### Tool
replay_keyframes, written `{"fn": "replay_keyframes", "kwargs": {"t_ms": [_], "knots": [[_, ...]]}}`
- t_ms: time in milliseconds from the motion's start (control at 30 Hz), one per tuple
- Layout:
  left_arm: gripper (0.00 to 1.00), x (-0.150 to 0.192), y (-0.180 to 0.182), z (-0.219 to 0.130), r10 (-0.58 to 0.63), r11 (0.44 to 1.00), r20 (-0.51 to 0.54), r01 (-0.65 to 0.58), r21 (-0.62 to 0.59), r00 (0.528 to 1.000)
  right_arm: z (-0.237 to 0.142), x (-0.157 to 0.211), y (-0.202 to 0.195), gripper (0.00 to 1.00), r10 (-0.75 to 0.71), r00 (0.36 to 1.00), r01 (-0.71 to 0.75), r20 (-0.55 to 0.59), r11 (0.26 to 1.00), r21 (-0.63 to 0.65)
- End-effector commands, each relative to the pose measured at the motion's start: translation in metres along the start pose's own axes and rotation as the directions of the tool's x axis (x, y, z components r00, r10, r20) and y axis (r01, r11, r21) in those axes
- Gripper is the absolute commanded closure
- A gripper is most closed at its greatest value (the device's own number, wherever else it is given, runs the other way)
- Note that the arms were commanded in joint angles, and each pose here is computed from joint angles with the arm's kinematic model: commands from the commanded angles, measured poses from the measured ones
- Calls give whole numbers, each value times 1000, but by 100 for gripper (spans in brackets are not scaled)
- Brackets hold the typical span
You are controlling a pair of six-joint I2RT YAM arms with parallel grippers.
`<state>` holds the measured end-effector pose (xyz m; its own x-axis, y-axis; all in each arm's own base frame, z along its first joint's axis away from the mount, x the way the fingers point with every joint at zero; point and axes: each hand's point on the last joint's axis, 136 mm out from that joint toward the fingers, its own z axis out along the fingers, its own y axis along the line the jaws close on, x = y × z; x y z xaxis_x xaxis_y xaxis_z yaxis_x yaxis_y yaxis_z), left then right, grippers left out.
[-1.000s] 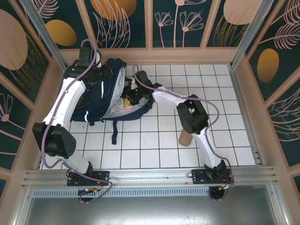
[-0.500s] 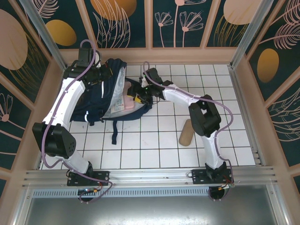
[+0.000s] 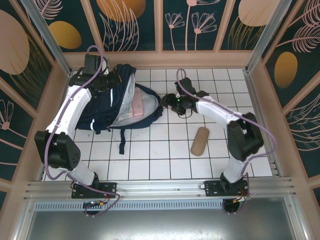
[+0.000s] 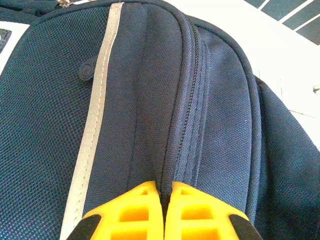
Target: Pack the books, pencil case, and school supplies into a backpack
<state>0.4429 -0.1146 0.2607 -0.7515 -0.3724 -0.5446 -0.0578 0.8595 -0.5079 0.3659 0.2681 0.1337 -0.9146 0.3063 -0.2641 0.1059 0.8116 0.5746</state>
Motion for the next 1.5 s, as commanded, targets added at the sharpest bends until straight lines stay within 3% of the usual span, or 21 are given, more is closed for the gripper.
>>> {"fn": "replay_keyframes", "kwargs": {"t_ms": [0, 167, 333, 533, 833, 1100, 1200, 1467], "knots": [[100, -18, -14, -19, 12, 998, 77, -17, 59, 997, -31, 9, -57, 26, 5, 996, -26, 87, 971, 238], [100, -17, -16, -17, 19, 997, 74, -25, 72, 997, -62, 30, -113, 21, 70, 989, -114, 130, 921, 373], [100, -18, -18, -16, 27, 996, 72, -33, 82, 997, -72, 59, -152, 17, 130, 986, -163, 104, 884, 439], [100, -19, -20, -15, 34, 995, 68, -40, 92, 997, -66, 85, -181, 11, 192, 978, -204, 76, 850, 485], [100, -14, -20, -14, 37, 994, 56, -43, 99, 998, -63, 105, -208, 13, 238, 969, -239, 72, 814, 530], [100, -13, -19, -14, 39, 994, 54, -44, 99, 998, -54, 110, -206, 28, 250, 967, -241, 49, 835, 494], [100, -13, -19, -13, 38, 994, 54, -43, 98, 998, -55, 99, -194, 43, 226, 972, -230, 66, 858, 459], [100, -14, -22, -15, 33, 993, 57, -39, 113, 998, -51, 57, -121, 51, 90, 993, -111, 78, 937, 331]]}}
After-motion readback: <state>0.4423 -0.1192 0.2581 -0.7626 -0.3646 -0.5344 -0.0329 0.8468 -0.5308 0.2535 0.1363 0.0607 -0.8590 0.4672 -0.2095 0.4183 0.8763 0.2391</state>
